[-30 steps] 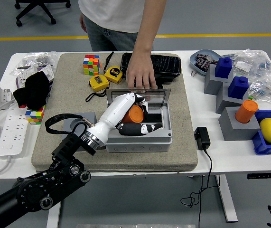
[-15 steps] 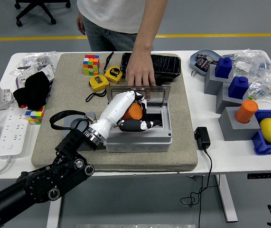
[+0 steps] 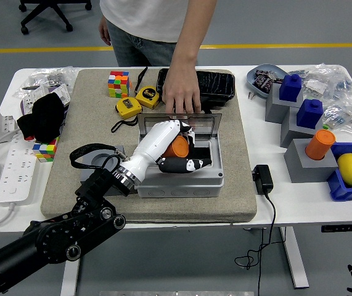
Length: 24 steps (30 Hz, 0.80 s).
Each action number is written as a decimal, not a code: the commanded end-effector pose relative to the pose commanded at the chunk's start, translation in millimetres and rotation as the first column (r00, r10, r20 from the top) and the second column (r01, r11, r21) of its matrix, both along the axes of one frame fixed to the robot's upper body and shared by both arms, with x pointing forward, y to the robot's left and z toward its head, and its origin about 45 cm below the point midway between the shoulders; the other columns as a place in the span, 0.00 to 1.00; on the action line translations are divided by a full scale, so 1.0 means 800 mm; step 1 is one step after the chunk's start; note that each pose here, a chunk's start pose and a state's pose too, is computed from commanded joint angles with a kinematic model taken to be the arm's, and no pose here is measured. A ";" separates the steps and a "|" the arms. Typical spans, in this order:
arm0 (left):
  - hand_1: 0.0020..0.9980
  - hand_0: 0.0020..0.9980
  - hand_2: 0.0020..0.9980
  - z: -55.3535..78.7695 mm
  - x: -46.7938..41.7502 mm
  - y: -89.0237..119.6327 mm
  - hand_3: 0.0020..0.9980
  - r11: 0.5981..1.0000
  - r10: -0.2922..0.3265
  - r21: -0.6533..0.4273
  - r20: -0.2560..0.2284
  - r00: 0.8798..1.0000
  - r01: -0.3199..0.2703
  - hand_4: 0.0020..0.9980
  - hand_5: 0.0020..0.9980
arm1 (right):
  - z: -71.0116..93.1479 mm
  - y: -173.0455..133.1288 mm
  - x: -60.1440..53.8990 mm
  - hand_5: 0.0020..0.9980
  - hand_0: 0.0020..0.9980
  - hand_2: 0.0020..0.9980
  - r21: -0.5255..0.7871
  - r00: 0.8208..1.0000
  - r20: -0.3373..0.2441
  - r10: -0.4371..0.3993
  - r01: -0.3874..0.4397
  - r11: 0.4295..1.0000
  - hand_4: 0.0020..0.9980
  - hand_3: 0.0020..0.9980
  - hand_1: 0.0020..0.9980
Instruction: Fetch the battery,place it into the box,close the lid of the box
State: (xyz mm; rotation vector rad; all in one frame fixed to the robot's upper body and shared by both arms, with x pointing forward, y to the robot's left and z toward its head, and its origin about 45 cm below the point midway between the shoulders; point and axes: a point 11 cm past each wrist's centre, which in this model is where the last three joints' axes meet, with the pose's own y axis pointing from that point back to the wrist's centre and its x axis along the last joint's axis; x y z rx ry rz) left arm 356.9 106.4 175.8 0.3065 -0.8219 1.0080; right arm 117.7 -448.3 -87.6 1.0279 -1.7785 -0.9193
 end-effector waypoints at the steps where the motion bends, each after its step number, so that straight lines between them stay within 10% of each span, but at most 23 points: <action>1: 0.00 0.05 0.01 0.000 0.000 0.000 0.00 1.000 -0.001 0.003 0.003 1.000 0.001 0.95 0.37 | 0.000 0.000 0.000 1.00 0.87 0.79 0.000 1.000 0.000 0.000 0.000 1.000 1.00 0.78 0.83; 24: 0.31 0.35 0.26 -0.007 -0.001 0.000 0.27 0.997 -0.036 0.061 -0.029 0.999 0.038 1.00 0.43 | -0.001 0.001 -0.003 1.00 0.87 0.79 0.002 1.000 -0.004 0.001 -0.001 1.000 1.00 0.78 0.83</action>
